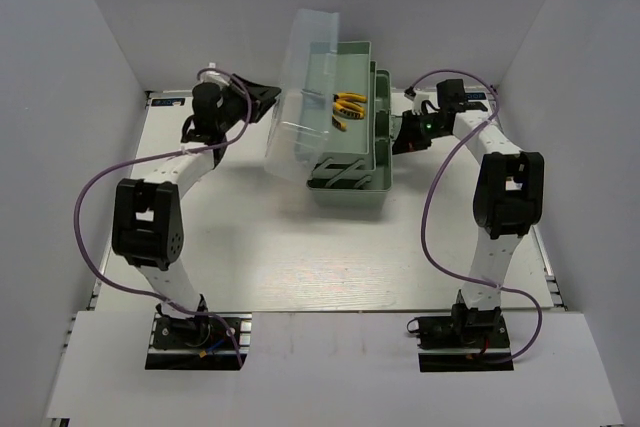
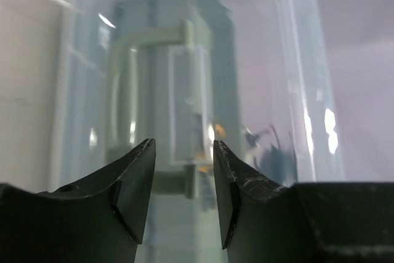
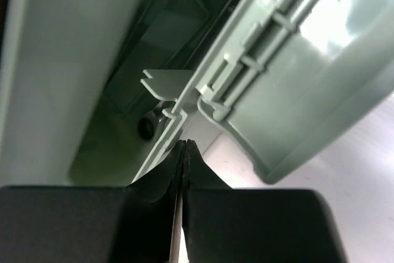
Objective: Sort the tools into containers
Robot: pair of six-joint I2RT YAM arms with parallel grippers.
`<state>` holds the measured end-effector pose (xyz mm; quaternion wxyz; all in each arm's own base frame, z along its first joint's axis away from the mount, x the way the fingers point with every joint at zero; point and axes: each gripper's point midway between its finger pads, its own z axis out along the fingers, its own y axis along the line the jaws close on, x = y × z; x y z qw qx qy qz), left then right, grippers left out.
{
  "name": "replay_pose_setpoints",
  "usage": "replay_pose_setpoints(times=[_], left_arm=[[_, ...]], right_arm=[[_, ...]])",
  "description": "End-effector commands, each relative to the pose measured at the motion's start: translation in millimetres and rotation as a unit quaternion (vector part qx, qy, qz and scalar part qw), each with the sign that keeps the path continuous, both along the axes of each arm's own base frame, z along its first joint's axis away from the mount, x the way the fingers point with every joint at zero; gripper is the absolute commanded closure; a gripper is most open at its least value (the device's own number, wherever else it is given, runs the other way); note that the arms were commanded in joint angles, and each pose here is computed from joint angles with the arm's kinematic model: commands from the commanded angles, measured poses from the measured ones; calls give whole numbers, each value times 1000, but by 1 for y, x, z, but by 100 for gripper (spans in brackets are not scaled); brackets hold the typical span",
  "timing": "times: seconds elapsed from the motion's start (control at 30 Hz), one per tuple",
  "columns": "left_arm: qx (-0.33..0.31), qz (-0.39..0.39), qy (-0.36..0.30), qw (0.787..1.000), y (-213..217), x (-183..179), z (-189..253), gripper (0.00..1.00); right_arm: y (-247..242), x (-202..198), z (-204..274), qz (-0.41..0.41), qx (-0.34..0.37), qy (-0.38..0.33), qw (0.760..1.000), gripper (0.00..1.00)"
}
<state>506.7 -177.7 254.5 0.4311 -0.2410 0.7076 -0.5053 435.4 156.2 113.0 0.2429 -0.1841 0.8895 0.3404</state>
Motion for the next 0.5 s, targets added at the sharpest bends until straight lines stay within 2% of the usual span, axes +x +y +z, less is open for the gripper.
replay_pose_setpoints(times=[0.0, 0.27, 0.33, 0.4, 0.47], left_arm=[[-5, -93, -12, 996, -51, -15, 12, 48], [-7, -190, 30, 981, -115, -26, -18, 49], [-8, -195, 20, 981, -116, -26, -14, 49], [1, -180, -6, 984, -113, -32, 9, 49], [23, -157, -12, 987, -99, -35, 23, 49]], right_arm=[[36, -8, 32, 45, 81, -15, 996, 100], [28, -5, 15, 14, 57, -4, 998, 100], [21, -2, 9, -6, 34, -3, 999, 100], [15, -1, 7, -21, 16, -6, 1000, 100], [-6, 6, 1, -63, -43, -25, 997, 100]])
